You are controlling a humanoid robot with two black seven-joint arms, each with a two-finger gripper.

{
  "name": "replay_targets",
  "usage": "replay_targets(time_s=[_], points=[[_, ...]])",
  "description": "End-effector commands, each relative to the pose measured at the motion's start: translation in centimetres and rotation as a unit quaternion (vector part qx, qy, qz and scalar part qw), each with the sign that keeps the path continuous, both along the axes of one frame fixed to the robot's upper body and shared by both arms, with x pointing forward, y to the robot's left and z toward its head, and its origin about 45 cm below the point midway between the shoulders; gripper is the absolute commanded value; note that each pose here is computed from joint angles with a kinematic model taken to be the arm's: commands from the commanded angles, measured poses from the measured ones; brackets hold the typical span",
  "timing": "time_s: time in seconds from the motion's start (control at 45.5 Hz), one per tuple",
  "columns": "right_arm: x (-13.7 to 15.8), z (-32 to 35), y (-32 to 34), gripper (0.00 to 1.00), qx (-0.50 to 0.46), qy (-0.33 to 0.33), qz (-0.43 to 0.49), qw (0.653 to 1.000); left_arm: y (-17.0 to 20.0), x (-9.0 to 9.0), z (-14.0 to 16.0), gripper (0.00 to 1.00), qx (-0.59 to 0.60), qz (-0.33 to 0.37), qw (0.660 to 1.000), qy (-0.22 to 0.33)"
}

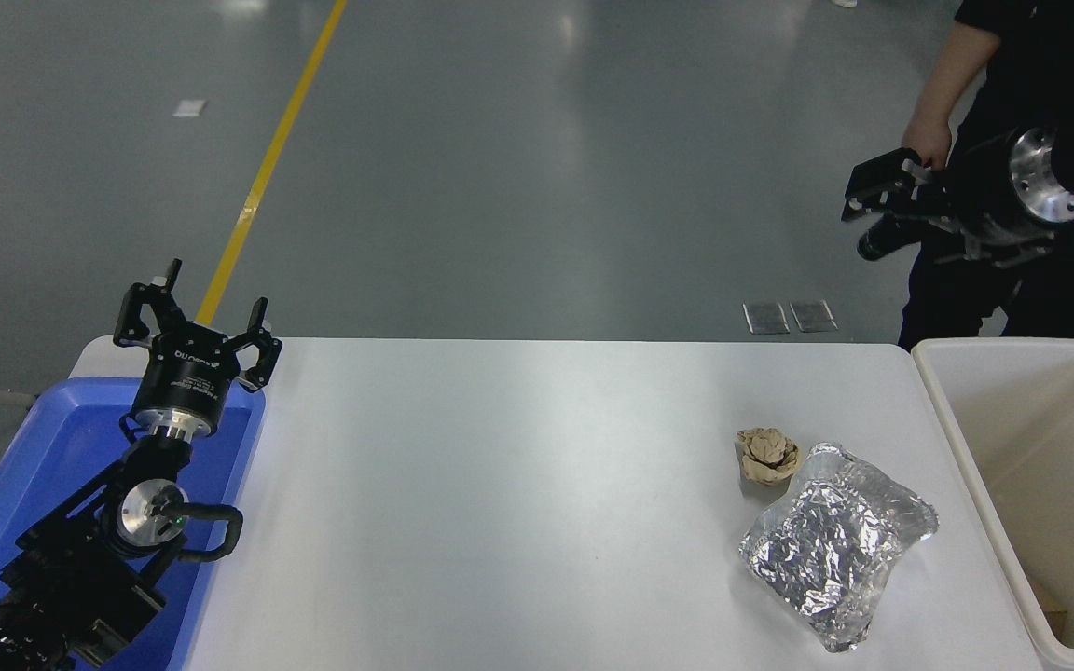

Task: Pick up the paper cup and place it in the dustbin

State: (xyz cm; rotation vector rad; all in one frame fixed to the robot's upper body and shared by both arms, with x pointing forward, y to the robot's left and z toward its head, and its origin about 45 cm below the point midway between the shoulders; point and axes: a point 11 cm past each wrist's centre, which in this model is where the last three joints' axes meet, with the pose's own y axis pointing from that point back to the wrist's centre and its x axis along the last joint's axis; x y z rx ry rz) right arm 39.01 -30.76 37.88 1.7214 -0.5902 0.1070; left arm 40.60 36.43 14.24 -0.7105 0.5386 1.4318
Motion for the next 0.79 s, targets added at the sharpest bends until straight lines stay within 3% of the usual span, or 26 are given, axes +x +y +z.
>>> replay_targets(time_s=[0.0,0.198,0.769], points=[[-4.8,1.3,3.0,1.0,0.025,0.098,0.04,0.994,0.0,0.0,0.0,0.98,0.0,0.0,1.0,0.0],[-6.6,2.1,4.2,1.0,0.013,0.143,0.071,0.987,0.0,0.0,0.0,0.98,0.0,0.0,1.0,0.0],[-6.3,0.1,8.3,1.0,-0.051,0.171,0.134,0.975,0.1,0.0,0.0,0.98,-0.001,0.001,1.0,0.0]])
